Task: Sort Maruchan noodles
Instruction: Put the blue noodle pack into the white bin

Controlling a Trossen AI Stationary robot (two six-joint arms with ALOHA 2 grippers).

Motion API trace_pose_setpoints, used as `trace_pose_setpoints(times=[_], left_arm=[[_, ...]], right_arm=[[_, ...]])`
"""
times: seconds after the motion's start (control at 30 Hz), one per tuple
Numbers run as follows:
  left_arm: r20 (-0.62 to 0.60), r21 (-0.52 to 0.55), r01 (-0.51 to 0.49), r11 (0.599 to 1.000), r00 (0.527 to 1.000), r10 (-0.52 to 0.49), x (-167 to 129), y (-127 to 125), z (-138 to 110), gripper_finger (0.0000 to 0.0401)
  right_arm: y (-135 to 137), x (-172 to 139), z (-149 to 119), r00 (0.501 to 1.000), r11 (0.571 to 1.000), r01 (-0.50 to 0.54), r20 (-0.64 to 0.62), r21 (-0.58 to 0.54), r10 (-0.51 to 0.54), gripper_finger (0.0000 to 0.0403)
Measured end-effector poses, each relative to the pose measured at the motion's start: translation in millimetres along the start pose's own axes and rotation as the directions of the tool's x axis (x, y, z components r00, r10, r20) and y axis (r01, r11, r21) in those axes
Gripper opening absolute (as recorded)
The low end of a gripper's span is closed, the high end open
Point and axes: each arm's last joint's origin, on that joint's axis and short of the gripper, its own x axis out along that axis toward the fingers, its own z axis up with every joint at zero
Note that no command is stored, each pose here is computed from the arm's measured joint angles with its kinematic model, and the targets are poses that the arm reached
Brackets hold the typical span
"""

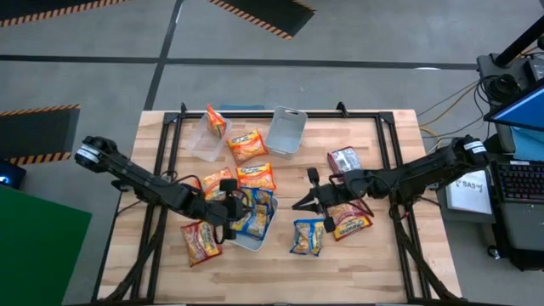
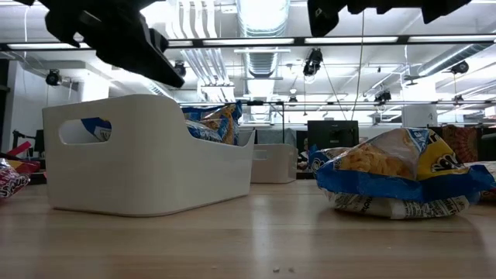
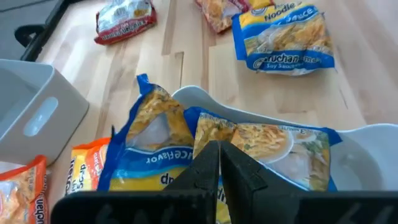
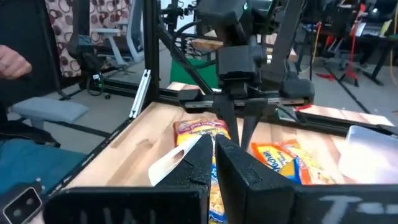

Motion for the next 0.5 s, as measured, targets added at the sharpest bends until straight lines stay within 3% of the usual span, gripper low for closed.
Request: trace_pose_setpoints(times=[0.37, 0.5], left_arm=[[0.061, -0.039, 0.117, 0.992, 0.991, -0.115, 0, -1, -23, 0.0], [0.05, -0.045, 0.119, 0.992, 0.992, -0.117, 5, -3, -28, 0.0]], right_arm=[[-2, -31, -10, 0.994, 0.997, 0.035, 0.102, -0.067, -0.029, 0.0009], [-5, -44, -17, 0.99, 0.996, 0.057, 0.132, -0.068, -0.048, 0.0009]])
